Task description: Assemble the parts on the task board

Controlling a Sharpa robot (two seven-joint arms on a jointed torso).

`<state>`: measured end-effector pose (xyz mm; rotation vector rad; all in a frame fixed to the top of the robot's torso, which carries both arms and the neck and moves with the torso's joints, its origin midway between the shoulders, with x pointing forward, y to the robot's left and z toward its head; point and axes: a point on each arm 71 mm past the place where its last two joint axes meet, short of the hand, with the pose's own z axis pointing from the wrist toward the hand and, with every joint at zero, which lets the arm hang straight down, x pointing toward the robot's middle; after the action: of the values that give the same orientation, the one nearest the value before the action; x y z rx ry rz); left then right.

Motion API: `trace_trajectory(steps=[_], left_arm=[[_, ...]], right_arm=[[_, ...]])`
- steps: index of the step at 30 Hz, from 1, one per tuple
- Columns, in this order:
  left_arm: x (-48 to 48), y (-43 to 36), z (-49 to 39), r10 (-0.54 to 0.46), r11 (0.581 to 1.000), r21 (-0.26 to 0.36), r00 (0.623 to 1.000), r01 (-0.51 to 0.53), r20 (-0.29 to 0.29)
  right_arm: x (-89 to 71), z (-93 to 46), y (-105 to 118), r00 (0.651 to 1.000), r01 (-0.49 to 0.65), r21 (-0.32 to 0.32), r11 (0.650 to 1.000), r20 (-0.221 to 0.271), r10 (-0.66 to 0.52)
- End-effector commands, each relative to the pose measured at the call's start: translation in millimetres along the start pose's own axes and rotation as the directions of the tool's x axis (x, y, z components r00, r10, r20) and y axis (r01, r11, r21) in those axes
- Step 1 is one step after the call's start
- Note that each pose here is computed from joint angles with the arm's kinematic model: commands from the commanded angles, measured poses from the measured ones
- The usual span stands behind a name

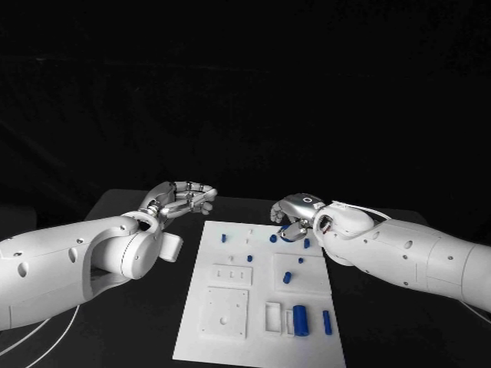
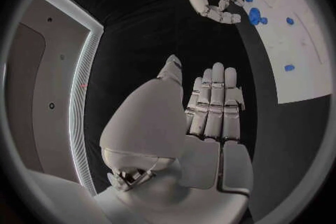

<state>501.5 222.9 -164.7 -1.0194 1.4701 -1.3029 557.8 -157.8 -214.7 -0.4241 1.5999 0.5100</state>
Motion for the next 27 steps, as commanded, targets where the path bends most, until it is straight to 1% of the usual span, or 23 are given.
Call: trace_trajectory(steps=[1, 7, 18, 27], left_arm=[[-0.2, -5.1, -0.7, 0.013, 1.000, 0.024, 1.000, -0.012, -0.006], [0.0, -5.4, -1.6, 0.014, 1.000, 0.025, 1.000, -0.014, -0.009], [3.6, -6.0, -2.1, 0.013, 1.000, 0.026, 1.000, -0.013, -0.018], [7.5, -6.6, -2.0, 0.011, 1.000, 0.028, 1.000, -0.010, -0.028]], right_arm=[[-0.9, -0.6, -1.6, 0.999, 0.037, 0.000, 0.999, 0.000, -0.037], [1.2, 1.5, 3.2, 0.999, 0.044, -0.007, 0.999, -0.002, -0.044], [5.5, 1.8, -3.9, 0.998, 0.065, 0.018, 0.998, -0.005, -0.065], [7.1, 4.1, -2.4, 0.997, 0.078, 0.019, 0.997, -0.007, -0.077]])
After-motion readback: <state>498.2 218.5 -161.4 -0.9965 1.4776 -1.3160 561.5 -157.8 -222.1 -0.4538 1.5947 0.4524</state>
